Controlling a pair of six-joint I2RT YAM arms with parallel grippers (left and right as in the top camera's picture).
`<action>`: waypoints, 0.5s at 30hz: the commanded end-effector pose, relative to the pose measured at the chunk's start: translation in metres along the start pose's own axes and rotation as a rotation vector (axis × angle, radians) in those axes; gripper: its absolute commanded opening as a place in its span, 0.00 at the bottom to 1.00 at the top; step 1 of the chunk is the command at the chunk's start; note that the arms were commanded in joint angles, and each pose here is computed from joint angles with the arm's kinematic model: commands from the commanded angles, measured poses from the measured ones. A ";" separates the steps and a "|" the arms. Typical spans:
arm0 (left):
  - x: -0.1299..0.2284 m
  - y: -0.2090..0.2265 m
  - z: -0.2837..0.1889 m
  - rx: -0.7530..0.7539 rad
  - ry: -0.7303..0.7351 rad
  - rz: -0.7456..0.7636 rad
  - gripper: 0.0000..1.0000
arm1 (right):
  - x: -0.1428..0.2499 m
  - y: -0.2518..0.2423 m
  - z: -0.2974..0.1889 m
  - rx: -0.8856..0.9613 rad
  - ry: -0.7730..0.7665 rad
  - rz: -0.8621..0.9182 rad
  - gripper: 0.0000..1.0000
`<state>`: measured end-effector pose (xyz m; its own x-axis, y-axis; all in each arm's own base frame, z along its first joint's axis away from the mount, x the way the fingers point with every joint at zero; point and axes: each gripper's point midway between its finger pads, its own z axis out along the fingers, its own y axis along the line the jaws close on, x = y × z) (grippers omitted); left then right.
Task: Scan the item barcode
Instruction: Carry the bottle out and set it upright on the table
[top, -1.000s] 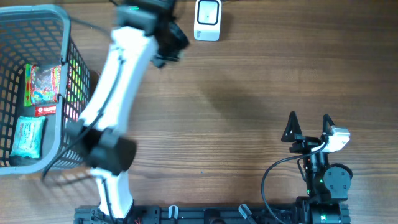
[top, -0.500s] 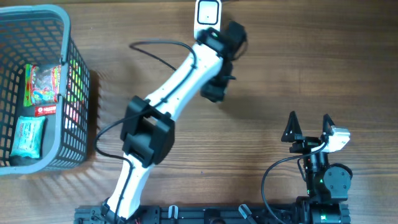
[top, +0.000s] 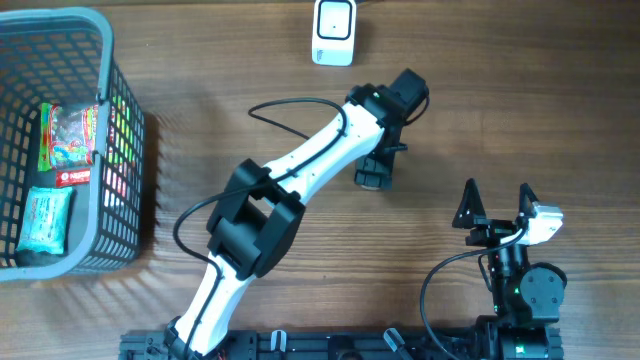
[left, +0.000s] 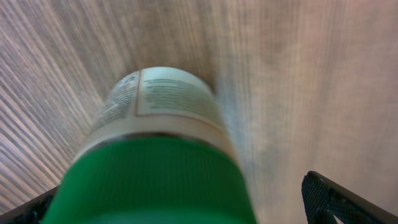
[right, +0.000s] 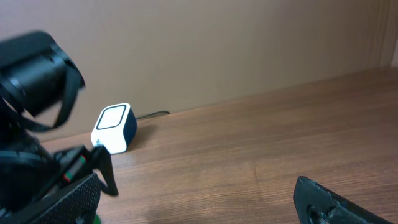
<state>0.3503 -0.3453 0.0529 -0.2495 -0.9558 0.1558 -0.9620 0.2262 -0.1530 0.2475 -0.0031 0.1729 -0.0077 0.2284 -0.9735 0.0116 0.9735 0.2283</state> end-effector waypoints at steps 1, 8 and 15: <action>0.015 -0.062 -0.113 0.322 0.071 0.099 1.00 | -0.002 0.000 0.000 0.003 -0.008 0.008 1.00; -0.030 -0.069 -0.345 0.791 -0.147 0.544 1.00 | -0.002 0.000 0.000 0.003 -0.008 0.008 1.00; -0.234 0.051 -0.458 0.617 -0.802 0.358 1.00 | -0.002 0.000 0.000 0.003 -0.008 0.008 1.00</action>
<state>0.3330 -0.1409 0.4455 -0.3886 -0.8374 -0.3843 -0.4052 0.5299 -0.7450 0.2475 -0.0031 0.1729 -0.0077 0.2284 -0.9735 0.0116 0.9735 0.2283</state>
